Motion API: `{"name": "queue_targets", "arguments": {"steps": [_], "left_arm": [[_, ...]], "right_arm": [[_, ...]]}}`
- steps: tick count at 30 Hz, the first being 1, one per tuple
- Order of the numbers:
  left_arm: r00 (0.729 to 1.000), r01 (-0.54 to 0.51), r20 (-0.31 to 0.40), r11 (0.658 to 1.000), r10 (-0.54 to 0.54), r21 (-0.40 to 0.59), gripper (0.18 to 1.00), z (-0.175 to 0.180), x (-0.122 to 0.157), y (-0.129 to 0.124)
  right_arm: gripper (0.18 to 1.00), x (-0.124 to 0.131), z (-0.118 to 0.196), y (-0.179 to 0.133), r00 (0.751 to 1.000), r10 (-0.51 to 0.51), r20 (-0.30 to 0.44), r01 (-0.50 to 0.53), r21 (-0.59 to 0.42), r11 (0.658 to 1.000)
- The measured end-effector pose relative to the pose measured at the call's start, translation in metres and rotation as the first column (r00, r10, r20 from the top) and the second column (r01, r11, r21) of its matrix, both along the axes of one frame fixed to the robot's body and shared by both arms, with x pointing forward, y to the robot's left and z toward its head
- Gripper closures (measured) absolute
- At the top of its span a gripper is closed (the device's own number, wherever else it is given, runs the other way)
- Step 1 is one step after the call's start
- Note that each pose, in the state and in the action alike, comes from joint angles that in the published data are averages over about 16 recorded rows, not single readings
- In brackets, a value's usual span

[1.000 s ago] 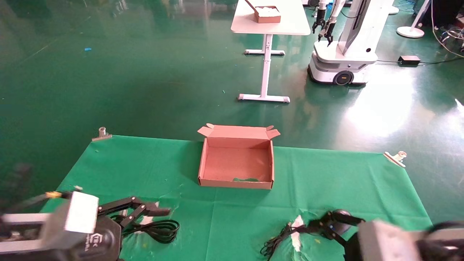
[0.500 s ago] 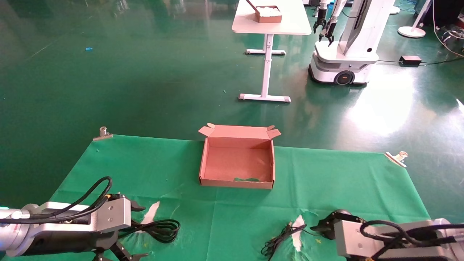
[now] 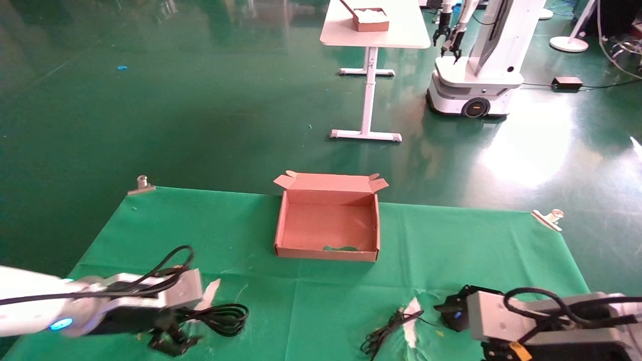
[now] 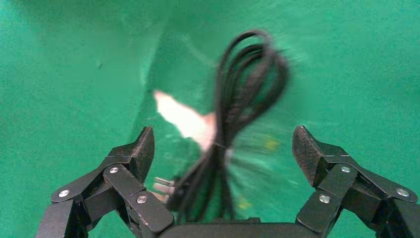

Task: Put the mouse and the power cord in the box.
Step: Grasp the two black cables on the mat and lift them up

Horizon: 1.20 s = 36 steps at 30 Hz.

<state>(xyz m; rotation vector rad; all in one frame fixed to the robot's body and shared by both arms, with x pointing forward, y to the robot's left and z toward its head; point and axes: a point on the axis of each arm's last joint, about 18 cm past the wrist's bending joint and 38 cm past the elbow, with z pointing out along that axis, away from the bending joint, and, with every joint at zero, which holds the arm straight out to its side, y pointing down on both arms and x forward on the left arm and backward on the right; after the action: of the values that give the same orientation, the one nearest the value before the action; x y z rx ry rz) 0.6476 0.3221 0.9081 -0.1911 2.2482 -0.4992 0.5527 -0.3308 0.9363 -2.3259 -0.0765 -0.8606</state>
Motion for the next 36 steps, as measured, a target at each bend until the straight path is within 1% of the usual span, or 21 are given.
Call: {"name": "queue_targets", "arguments": {"steps": [5,10,17,24,30,36], "left_arm": [[0.998,-0.057,0.015,0.997,0.057,0.047,0.184,-0.009,0.022,-0.005],[0.995,-0.093,0.039,0.992,0.089,0.09,0.184,-0.014,0.038,-0.007],[0.991,-0.124,0.074,0.982,0.114,0.142,0.184,-0.019,0.051,-0.007],[0.987,-0.139,0.097,0.976,0.125,0.165,0.184,-0.019,0.057,-0.006],[0.987,-0.14,0.1,0.976,0.125,0.168,0.184,-0.019,0.059,-0.006],[0.987,-0.14,0.1,0.976,0.124,0.168,0.184,-0.019,0.059,-0.006]], "right_arm": [[0.178,-0.002,0.003,-0.004,1.0,-0.013,-0.004,0.013,0.005,1.0],[0.178,-0.003,0.004,-0.007,1.0,-0.019,-0.006,0.019,0.008,1.0],[0.178,-0.004,0.002,-0.008,1.0,-0.022,-0.01,0.022,0.006,1.0],[0.178,0.0,0.002,-0.005,1.0,-0.021,-0.002,0.021,-0.02,1.0],[0.178,0.011,0.0,0.0,0.999,-0.039,0.014,0.04,-0.073,0.997],[0.178,0.034,-0.007,0.011,0.996,-0.074,0.042,0.08,-0.141,0.987]]}}
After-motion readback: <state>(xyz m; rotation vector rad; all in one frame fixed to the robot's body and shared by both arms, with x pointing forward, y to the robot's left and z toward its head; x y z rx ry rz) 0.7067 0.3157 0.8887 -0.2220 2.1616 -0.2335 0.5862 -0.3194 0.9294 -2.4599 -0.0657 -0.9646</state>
